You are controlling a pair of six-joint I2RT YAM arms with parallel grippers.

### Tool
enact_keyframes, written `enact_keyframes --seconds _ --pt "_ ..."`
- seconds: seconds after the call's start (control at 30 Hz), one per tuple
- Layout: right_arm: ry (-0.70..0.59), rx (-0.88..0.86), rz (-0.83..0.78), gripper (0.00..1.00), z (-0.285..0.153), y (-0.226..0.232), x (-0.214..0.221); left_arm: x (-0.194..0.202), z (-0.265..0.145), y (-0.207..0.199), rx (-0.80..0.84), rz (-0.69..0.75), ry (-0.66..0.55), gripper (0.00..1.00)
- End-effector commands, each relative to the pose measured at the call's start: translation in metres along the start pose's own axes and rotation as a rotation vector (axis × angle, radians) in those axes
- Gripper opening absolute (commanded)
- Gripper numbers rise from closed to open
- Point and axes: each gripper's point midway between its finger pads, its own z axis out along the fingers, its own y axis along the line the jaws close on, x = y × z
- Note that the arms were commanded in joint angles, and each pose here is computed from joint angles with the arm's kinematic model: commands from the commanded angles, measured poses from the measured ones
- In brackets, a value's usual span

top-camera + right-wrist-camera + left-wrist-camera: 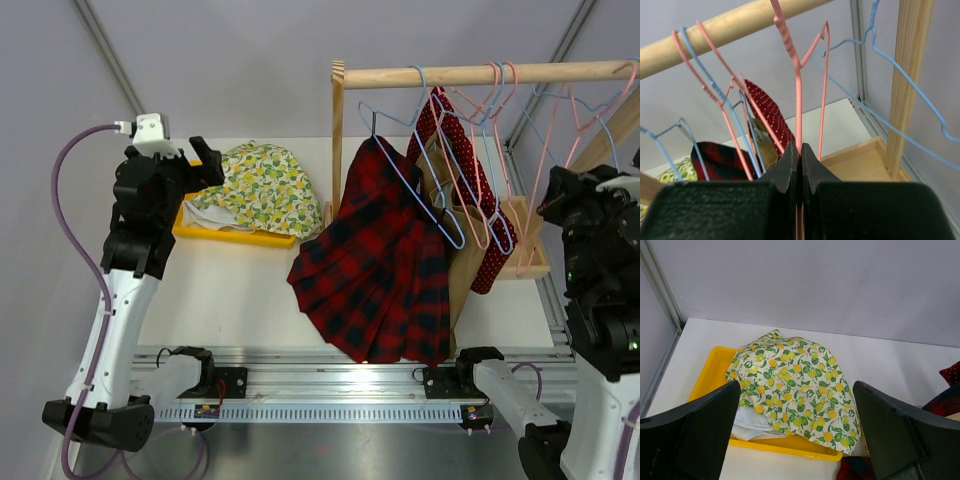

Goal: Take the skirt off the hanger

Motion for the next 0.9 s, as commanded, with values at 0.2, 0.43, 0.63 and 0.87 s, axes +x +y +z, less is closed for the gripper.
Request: enact_keyframes --seconds 0.2,0.43,0.63,0.87 --pt "-0.128 0.113 -0.154 0.00 0.062 -0.001 -0.034 0.049 0.006 0.011 -0.012 0.032 0.075 0.99" --pt "-0.080 0.095 -0.179 0.00 0.097 0.012 -0.019 0.060 0.008 0.002 0.037 0.013 0.111 0.99" --pt "0.035 0.079 -0.203 0.00 0.115 0.016 0.006 0.059 0.006 0.000 0.049 0.009 0.107 0.99" --pt "0.135 0.099 -0.185 0.00 0.121 0.008 0.026 0.057 0.004 -0.002 0.061 0.005 0.102 0.99"
